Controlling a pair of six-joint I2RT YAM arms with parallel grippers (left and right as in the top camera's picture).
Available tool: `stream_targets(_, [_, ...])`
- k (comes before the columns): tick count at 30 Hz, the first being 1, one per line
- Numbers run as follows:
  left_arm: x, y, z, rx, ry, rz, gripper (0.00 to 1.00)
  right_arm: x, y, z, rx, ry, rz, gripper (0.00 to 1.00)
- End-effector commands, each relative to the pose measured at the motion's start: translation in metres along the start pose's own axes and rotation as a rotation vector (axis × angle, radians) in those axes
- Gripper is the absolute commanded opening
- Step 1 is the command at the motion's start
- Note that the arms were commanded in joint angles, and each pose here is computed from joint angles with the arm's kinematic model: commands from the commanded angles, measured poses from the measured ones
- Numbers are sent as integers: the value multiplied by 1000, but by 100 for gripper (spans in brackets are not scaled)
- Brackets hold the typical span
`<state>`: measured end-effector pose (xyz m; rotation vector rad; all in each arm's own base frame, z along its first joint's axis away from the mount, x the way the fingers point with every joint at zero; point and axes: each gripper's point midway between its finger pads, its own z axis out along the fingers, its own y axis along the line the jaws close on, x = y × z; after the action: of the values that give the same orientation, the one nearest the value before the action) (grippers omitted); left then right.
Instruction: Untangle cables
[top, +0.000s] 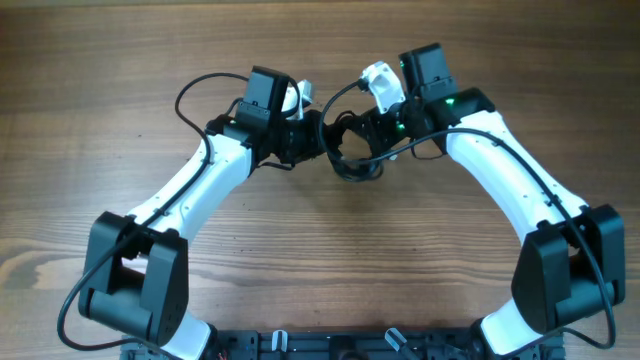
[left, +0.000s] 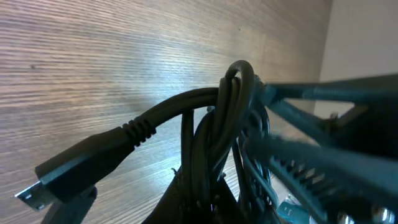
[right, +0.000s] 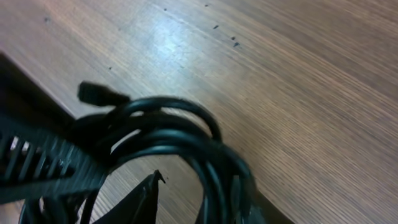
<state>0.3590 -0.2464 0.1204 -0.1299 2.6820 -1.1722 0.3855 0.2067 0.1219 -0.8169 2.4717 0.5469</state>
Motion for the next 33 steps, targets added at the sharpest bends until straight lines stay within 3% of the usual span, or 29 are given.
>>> stream_targets(1, [-5, -6, -6, 24, -17, 35, 4, 5, 9, 9, -7, 39, -43, 40])
stream_targets(8, [-3, -6, -6, 27, -8, 31, 4, 18, -1, 27, 30, 93, -32, 44])
stream_targets(12, [-3, -6, -6, 27, -7, 31, 4, 25, -3, 40, 26, 120, 17, 33])
stream_targets(19, [-3, -6, -6, 26, -8, 31, 4, 5, -3, 37, 28, 44, 142, 8])
stream_targets(23, [-6, -2, -6, 5, -24, 30, 4, -12, 18, 8, -88, -22, 133, 4])
stream_targets(25, [-14, 8, -6, -54, -70, 28, 4, -21, 46, -30, -239, -86, 20, 4])
stream_targets(33, [-37, 36, -13, -225, -204, 23, 4, -18, 98, -104, -473, -185, -121, 4])
